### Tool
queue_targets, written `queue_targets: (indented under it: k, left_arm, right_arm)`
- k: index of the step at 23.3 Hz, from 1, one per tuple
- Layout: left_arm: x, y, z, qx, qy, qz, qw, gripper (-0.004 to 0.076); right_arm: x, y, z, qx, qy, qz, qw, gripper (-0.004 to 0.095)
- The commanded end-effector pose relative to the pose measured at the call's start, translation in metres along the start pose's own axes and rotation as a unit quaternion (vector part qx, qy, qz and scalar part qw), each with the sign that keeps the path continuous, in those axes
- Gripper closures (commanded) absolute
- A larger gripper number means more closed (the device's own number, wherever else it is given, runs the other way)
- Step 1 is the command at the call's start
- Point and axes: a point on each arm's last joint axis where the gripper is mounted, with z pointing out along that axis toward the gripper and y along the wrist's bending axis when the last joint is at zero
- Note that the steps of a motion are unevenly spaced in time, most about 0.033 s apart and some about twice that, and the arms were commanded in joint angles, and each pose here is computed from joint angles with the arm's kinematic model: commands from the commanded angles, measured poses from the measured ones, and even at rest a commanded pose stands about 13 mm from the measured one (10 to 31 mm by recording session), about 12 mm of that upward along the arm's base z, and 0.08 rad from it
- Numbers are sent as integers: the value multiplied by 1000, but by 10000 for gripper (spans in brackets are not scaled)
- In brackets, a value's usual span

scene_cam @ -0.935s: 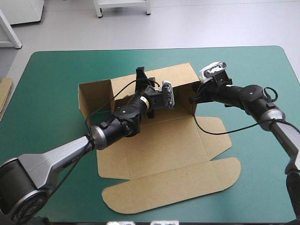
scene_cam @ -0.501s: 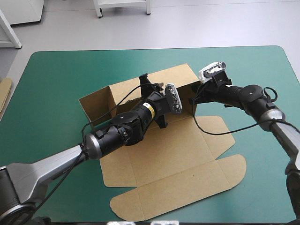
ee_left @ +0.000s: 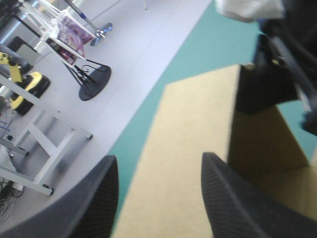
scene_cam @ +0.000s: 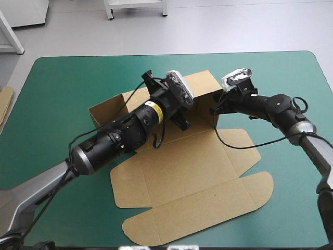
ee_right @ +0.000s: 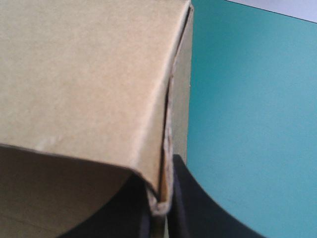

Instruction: Fold the box

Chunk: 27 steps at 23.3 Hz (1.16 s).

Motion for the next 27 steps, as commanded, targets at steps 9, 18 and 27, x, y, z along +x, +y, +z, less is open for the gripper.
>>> queue_targets:
  k: [9,18,27]
  left_arm:
    - [104,211,-60,-283,86,-248,923,351]
    - [205,252,-124,-372,239,-392,807,355]
    - [230,229,-110,-302,254,-440,806,355]
  right_arm:
    - [-21,3,-17,13,-44,2,999,925]
    - [-51,-1,-33,41,-6,2,999,925]
    - [-97,7,-76,47,65,16,997,925]
